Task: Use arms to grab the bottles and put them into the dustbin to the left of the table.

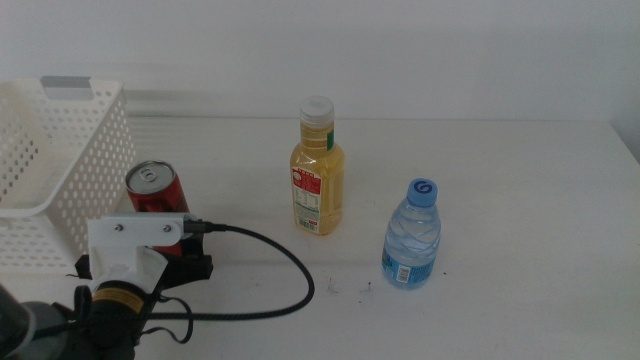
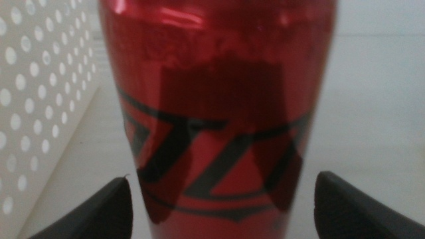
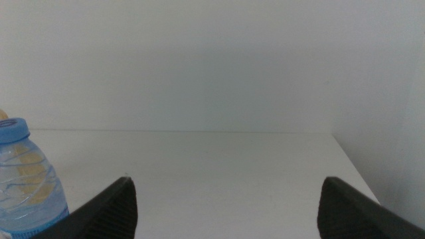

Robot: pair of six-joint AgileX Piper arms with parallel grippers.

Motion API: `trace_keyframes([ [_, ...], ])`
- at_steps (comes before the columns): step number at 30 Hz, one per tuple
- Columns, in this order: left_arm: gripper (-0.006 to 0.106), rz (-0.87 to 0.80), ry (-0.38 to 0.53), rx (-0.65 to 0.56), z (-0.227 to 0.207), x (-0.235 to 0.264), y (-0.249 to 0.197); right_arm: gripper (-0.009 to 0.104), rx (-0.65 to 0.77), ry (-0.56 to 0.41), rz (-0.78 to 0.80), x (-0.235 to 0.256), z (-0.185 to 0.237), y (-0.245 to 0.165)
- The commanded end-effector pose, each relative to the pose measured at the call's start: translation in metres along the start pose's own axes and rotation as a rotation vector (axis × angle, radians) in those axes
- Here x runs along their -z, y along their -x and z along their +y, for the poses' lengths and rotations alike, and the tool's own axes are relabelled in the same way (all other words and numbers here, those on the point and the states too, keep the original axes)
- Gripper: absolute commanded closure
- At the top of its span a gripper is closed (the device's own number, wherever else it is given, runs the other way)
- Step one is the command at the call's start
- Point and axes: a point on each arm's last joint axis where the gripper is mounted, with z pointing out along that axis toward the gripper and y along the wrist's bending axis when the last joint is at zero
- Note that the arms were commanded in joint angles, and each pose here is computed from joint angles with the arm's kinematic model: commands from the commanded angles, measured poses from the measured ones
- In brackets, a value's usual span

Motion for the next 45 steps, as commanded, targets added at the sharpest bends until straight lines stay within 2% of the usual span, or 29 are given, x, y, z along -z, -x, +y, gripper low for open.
trace_keyframes([
  [1, 0.007, -0.021, 0.030, 0.010, 0.001, -0.006, 0.001, 0.004, 0.005, -0.008, -0.007, 0.000, 0.000, 0.000],
  [19, 0.008, -0.048, 0.051, -0.035, 0.004, -0.039, 0.001, 0.004, 0.005, -0.008, -0.007, 0.000, 0.000, 0.000],
  [22, 0.020, -0.048, 0.020, -0.056, 0.005, -0.040, 0.002, 0.004, 0.005, -0.008, -0.007, 0.000, 0.000, 0.000],
  [25, 0.042, -0.051, -0.044, -0.081, 0.003, -0.041, 0.003, 0.004, 0.005, -0.008, -0.007, 0.000, 0.000, 0.000],
  [27, 0.057, -0.066, -0.054, -0.081, 0.002, -0.037, 0.008, 0.004, 0.005, -0.008, -0.007, 0.000, 0.000, 0.000],
  [32, 0.085, -0.099, -0.086, -0.060, 0.001, -0.011, 0.042, 0.004, 0.005, -0.008, -0.007, 0.000, 0.000, 0.000],
  [35, 0.091, 0.018, -0.114, -0.045, -0.002, 0.004, 0.068, 0.004, 0.005, -0.008, -0.007, 0.000, 0.000, 0.000],
  [40, 0.092, 0.229, -0.182, -0.103, -0.007, 0.033, 0.131, 0.004, 0.005, -0.008, -0.007, 0.000, 0.000, 0.000],
  [45, 0.092, 0.438, -0.143, -0.157, 0.015, 0.035, 0.192, 0.004, 0.005, -0.008, -0.007, 0.000, 0.000, 0.000],
])
